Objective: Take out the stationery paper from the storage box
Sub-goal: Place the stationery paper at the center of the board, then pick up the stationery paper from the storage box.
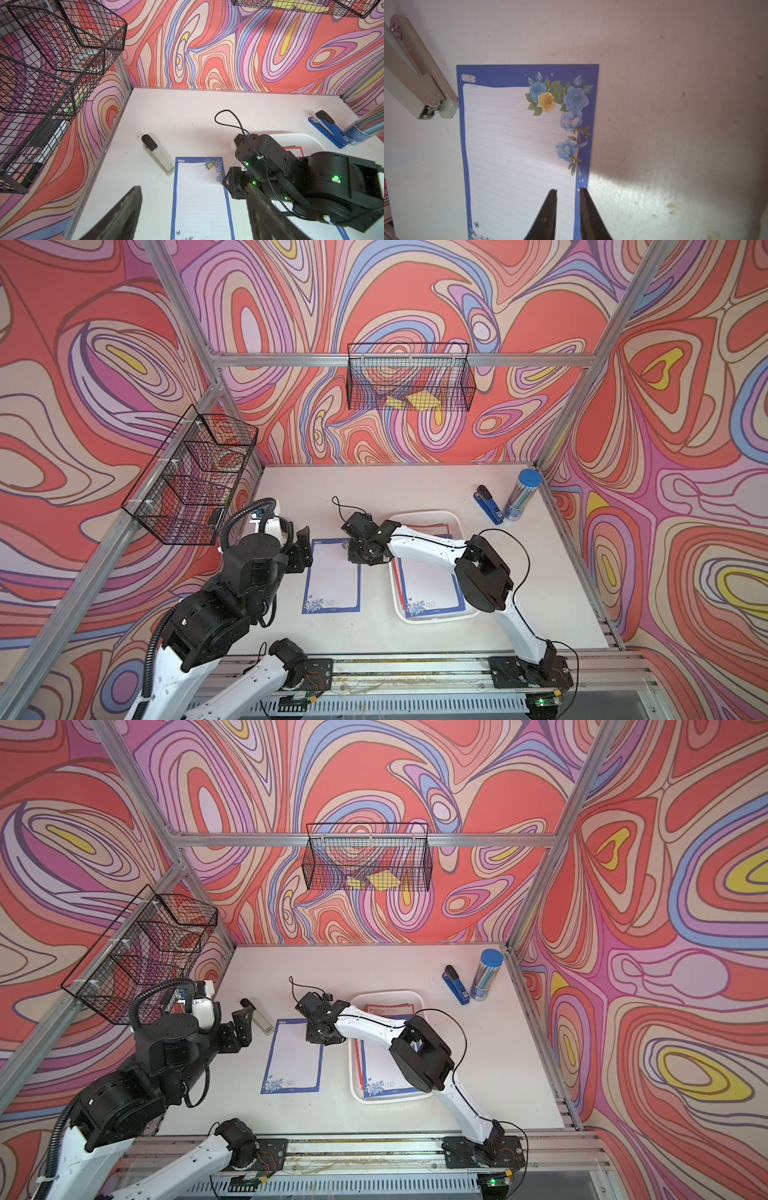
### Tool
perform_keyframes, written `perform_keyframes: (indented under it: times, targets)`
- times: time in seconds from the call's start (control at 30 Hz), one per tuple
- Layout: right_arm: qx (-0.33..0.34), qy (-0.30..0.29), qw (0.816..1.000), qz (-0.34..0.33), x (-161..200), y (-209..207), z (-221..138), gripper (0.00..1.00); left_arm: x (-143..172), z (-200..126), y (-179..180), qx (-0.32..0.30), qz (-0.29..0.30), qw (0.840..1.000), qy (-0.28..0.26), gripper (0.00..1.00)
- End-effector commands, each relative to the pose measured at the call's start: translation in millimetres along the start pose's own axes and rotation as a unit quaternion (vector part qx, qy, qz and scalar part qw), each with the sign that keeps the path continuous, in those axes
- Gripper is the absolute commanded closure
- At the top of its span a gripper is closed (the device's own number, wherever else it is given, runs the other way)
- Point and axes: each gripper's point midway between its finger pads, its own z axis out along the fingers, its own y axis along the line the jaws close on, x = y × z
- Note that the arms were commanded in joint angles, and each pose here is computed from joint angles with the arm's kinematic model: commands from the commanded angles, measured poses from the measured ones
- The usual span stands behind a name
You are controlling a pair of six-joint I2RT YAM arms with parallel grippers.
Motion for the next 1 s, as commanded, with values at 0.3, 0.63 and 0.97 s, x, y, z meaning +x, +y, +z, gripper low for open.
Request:
perform_keyframes:
  times: [0.3,0.63,0.97]
  targets:
    - [-0.025,-0.082,0.995,-0.044,-37.4,24.6,-78.3,0.70,9.2,15.4,-6.7,-0.011,0.024,0.999,0.035,0.18]
    - [0.011,-0.144,0.987,-0.073,-64.8,-8.9,-136.2,0.63,23.3,44.5,-40.0,0.024,0.046,0.994,0.092,0.18]
    - [0.037,-0.159,0.983,-0.087,-84.4,-89.8,-193.2,0.62,39.0,77.0,-92.8,0.100,0.054,0.981,0.154,0.19]
